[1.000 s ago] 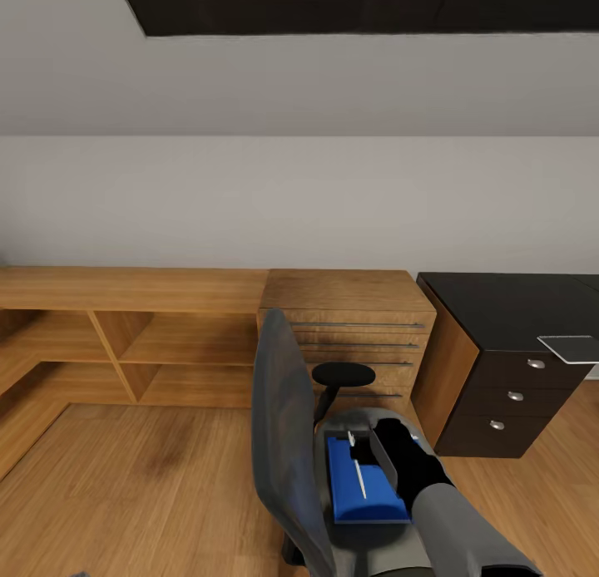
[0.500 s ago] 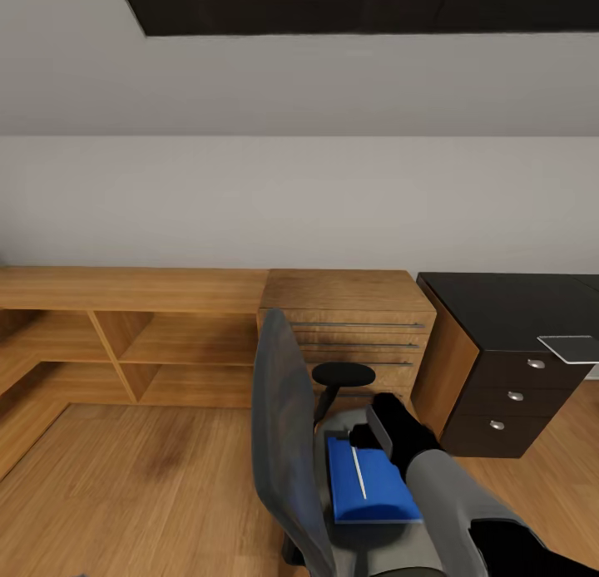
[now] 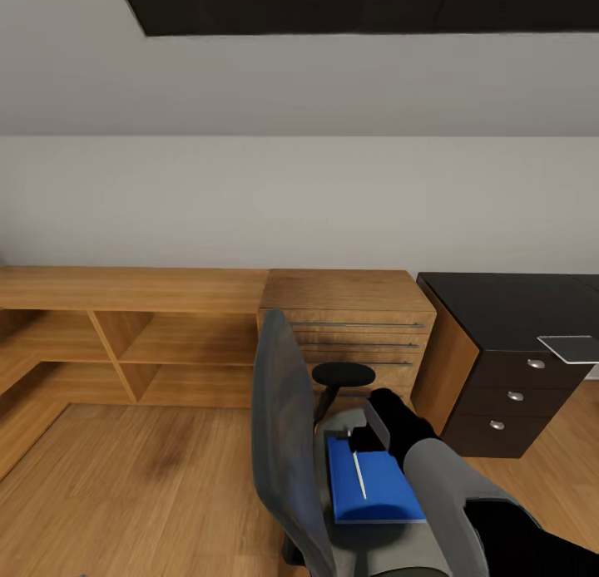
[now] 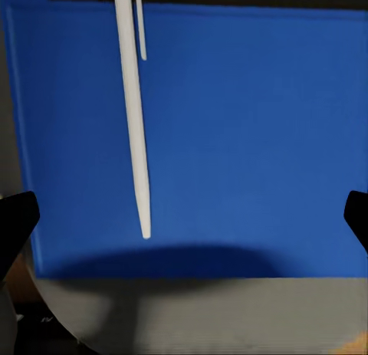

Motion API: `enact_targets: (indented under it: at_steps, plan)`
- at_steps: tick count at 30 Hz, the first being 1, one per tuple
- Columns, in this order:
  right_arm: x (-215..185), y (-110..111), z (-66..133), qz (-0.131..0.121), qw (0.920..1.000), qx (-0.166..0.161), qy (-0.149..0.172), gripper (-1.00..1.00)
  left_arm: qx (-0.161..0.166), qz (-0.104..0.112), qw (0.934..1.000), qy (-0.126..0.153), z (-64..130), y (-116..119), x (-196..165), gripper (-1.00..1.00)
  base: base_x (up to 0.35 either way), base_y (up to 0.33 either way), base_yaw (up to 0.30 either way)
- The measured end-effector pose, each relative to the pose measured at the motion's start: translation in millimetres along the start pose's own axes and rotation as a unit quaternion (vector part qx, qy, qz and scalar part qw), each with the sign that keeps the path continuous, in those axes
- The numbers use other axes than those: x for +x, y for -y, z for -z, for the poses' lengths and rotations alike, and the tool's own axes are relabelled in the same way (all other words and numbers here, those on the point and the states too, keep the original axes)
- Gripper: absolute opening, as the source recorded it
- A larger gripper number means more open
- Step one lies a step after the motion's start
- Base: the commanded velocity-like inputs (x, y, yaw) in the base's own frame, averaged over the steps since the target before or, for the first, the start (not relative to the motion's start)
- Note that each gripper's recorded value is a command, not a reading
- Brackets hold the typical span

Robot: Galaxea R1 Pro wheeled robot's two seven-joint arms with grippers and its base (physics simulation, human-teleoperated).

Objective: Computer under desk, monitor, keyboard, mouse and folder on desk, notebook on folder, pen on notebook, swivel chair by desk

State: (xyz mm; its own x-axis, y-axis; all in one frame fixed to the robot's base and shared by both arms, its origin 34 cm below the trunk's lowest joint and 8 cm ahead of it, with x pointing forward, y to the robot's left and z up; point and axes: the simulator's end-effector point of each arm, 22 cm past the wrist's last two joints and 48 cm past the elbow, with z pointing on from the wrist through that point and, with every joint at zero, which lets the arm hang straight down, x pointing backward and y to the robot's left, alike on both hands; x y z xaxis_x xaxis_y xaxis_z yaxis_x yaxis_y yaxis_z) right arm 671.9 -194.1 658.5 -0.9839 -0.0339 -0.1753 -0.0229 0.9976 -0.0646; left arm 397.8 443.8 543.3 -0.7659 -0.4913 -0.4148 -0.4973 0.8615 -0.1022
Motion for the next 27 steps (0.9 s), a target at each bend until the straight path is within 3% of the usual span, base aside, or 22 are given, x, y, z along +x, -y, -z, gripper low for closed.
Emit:
enact_targets:
  at_steps: [12,27]
  plan:
    - [7.3,-2.2,-3.1,0.002,0.9999,-0.002,-0.013,1.0,0.0,0.0,1.0,0.0,0.0,0.3,0.3,1.0,0.0,0.0,0.0]
    - [-8.5,-5.6,1.1,-0.002,0.9999,-0.007,0.016,1.0,0.0,0.0,1.0,0.001,0.0,0.3,-0.1,1.0,0.0,0.0,0.0]
